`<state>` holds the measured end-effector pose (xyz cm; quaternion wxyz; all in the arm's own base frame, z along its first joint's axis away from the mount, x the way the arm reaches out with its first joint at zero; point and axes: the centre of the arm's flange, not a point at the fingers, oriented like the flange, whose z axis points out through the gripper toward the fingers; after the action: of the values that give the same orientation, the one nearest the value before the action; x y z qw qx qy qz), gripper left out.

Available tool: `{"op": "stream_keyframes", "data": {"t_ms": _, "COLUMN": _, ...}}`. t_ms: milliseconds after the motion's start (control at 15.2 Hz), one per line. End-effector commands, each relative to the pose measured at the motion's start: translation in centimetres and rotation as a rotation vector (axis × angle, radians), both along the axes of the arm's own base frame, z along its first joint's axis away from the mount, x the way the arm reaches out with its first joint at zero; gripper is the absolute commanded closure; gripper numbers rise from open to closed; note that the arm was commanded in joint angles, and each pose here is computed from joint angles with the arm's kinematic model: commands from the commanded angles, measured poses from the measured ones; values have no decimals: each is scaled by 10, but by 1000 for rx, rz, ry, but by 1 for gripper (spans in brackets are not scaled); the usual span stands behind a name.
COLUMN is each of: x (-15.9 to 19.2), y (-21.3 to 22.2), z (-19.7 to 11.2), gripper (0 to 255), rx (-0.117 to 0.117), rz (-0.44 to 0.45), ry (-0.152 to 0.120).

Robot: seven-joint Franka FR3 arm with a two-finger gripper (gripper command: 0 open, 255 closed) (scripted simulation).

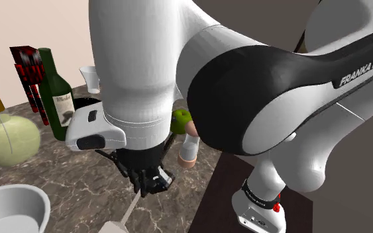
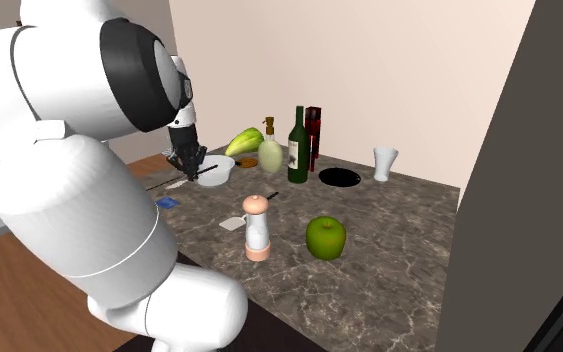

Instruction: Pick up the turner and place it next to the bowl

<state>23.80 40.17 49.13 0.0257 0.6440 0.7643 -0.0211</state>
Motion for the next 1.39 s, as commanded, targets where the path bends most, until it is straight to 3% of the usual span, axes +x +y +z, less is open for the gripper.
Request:
{"op": "stream_keyframes", "data": {"t_ms": 0, "x": -21, "y": 22, "z": 0, "gripper": 255, "rx": 0, "rz": -1, "ry": 0}}
{"op": "stream_keyframes", "data": {"t_ms": 198, "x": -45, "y": 48, "z": 0, "gripper": 255, "rx": 0, "rz": -1, "ry": 0}}
{"op": "stream_keyframes", "data": {"t_ms": 1320, "x": -45, "y": 48, "z": -89, "gripper": 255, "rx": 0, "rz": -1, "ry": 0}}
